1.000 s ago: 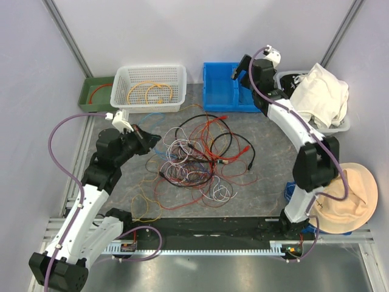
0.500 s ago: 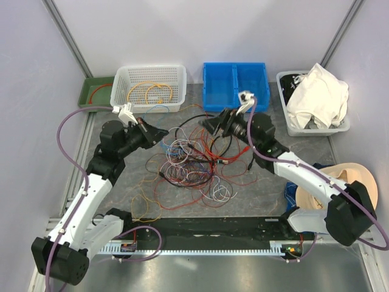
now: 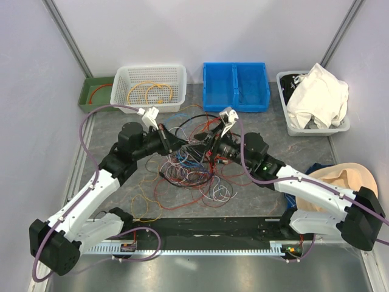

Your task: Untangle the cables

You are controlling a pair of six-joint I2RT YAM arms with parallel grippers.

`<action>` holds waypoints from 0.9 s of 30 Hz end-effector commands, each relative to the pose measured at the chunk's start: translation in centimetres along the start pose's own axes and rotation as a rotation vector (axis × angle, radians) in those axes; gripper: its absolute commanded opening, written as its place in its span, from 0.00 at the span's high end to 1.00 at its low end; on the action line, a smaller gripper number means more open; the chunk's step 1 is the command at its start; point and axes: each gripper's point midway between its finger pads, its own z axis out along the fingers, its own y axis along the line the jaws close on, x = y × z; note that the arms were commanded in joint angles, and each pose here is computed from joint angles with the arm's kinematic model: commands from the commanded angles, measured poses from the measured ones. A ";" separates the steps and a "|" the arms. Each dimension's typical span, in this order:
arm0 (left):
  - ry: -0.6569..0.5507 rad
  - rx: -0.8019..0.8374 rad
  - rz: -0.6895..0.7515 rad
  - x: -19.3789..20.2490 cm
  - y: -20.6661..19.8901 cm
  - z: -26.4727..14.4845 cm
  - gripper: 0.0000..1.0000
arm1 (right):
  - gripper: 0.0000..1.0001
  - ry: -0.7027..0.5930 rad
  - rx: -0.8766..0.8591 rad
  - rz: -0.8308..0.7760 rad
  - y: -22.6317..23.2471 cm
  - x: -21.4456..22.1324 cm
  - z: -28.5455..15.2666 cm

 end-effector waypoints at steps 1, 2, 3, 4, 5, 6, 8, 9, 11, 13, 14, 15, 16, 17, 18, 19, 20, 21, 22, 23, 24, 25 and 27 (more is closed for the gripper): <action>0.000 0.041 0.071 0.5 -1.4 0.4 0.98 | 0.08 -0.086 0.078 -0.107 -0.7 -3.9 1.8; 0.005 0.045 0.072 0.7 -1.6 0.4 0.98 | 0.08 -0.086 0.100 -0.110 -1.3 -3.7 2.1; 0.005 0.050 0.075 0.8 -1.8 0.4 0.98 | 0.08 -0.083 0.137 -0.111 -2.2 -3.5 2.5; 0.009 0.057 0.080 1.0 -2.1 0.4 0.98 | 0.09 -0.076 0.140 -0.110 -2.3 -3.3 2.8; 0.007 0.057 0.082 1.1 -2.2 0.3 0.98 | 0.10 -0.082 0.137 -0.114 -2.3 -3.3 2.9; 0.009 0.058 0.083 1.3 -2.2 0.3 0.98 | 0.11 -0.083 0.136 -0.113 -2.6 -3.0 3.2; 0.011 0.063 0.085 1.4 -2.4 0.3 0.98 | 0.17 -0.106 0.144 -0.108 -2.8 -3.3 3.6; 0.015 0.063 0.085 1.5 -2.3 0.3 0.98 | 0.20 -0.102 0.159 -0.108 -3.2 -3.3 4.0; 0.013 0.067 0.085 1.6 -2.4 0.1 0.98 | 0.33 -0.078 0.176 -0.112 -3.6 -2.8 4.4; 0.016 0.064 0.085 1.8 -2.3 0.0 0.98 | 0.74 -0.092 0.204 -0.112 -4.1 -3.0 4.2; 0.006 0.055 0.089 1.6 -2.2 -0.2 0.98 | 0.86 -0.103 0.214 -0.109 -4.2 -3.2 4.0; 0.004 0.048 0.090 1.6 -2.1 -0.2 0.98 | 0.95 -0.114 0.220 -0.113 -4.2 -3.5 3.5; -0.004 0.022 0.088 1.5 -1.6 -0.2 0.98 | 1.00 -0.119 0.235 -0.114 -4.4 -3.6 3.3; -0.007 0.010 0.088 1.5 -1.3 -0.2 0.98 | 1.00 -0.126 0.249 -0.119 -4.6 -3.9 3.1; -0.010 0.004 0.092 1.4 -1.2 -0.2 0.98 | 1.00 -0.134 0.257 -0.132 -4.5 -4.5 3.0; -0.013 -0.006 0.093 1.4 -1.0 -0.2 0.98 | 1.00 -0.123 0.274 -0.140 -4.7 -4.4 2.8; -0.015 -0.017 0.093 1.4 -0.7 -0.2 0.98 | 1.00 -0.135 0.304 -0.143 -5.1 -4.9 2.6; -0.016 -0.027 0.094 1.3 -0.6 -0.2 0.95 | 1.00 -0.150 0.319 -0.150 -5.1 -5.6 2.3; -0.014 -0.044 0.092 1.4 -0.2 -0.1 0.87 | 1.00 -0.144 0.349 -0.162 -5.5 -5.8 2.0; -0.012 -0.087 0.088 1.3 0.4 -0.3 0.62 | 1.00 -0.156 0.390 -0.163 -6.3 -6.4 1.7; -0.011 -0.113 0.099 1.2 0.8 -0.4 0.53 | 1.00 -0.186 0.436 -0.165 -7.0 -7.9 1.3; -0.014 -0.140 0.102 1.1 1.2 -0.5 0.43 | 1.00 -0.175 0.473 -0.160 -7.9 -8.1 1.0; -0.027 -0.223 0.104 0.8 2.4 -1.2 0.01 | 1.00 -0.217 0.520 -0.137 -9.9 -10.9 0.4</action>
